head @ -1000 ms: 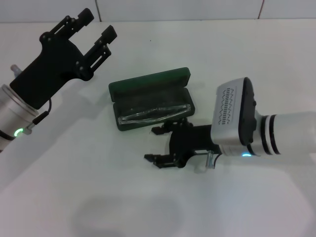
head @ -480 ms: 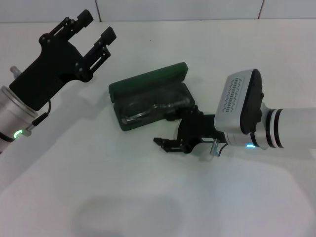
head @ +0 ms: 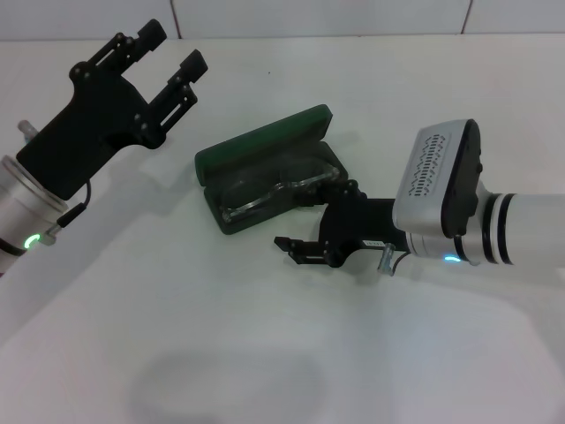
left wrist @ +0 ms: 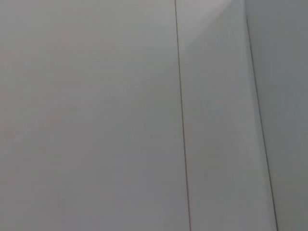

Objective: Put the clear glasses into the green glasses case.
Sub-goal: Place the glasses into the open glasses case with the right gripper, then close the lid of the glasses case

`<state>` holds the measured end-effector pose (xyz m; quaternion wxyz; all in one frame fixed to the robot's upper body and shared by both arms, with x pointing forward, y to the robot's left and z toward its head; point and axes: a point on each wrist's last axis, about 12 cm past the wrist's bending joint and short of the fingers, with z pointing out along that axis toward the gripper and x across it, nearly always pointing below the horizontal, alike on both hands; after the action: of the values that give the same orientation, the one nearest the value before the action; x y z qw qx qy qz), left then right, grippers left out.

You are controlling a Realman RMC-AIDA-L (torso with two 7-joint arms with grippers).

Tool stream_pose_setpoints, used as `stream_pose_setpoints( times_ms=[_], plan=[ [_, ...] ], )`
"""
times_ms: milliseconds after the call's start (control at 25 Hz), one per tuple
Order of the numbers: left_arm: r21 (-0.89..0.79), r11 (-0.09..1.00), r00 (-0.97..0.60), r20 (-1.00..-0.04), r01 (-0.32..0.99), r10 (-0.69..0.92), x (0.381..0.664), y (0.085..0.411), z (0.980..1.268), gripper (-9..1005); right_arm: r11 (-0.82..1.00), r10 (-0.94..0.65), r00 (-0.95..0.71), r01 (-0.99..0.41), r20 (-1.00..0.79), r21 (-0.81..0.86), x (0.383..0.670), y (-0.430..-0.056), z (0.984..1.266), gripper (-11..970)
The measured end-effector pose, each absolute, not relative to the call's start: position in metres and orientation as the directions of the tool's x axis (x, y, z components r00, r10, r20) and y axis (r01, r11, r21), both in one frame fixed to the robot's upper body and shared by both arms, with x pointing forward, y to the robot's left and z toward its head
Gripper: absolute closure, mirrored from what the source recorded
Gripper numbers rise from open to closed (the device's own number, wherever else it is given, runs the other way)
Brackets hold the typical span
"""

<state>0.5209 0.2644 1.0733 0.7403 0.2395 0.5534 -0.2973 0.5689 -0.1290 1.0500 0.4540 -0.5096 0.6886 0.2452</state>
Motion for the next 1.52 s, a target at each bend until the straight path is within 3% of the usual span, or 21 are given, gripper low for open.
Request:
stream_pose_setpoints(
  times_ms=[280,440,720,880,1120,1520],
  plan=[
    [0.015,0.714,0.205,-0.962,0.700,-0.181,0.521,0.265,1.073,404,0.318,-0.353,-0.028,-0.944,-0.935,-0.091,0.564,-0.141,1.065,273],
    [-0.069,0.749,0.154,-0.962,0.660,-0.224,0.528,0.275,1.073,404,0.373,-0.230,0.000,-0.923,-0.973,-0.088,0.566,-0.178,1.078,273],
    [-0.167,0.805,0.018,-0.976,0.569,-0.215,0.556,0.282,1.071,404,0.396,-0.206,0.002,-0.914,-0.978,-0.086,0.560,-0.228,1.081,273],
    [-0.211,0.808,-0.174,-0.975,0.550,-0.137,0.591,0.263,1.068,404,0.379,-0.174,0.006,-0.923,-0.985,-0.073,0.553,-0.256,1.088,272],
    [-0.211,0.770,-0.374,-0.927,0.602,0.039,0.628,0.222,1.074,404,0.402,-0.176,-0.024,-0.914,-0.984,-0.049,0.552,-0.266,1.087,272],
    [-0.212,0.694,-0.447,-0.878,0.688,0.174,0.627,0.186,1.074,404,0.423,-0.213,-0.048,-0.905,-0.976,-0.047,0.550,-0.269,1.078,272]
  ],
)
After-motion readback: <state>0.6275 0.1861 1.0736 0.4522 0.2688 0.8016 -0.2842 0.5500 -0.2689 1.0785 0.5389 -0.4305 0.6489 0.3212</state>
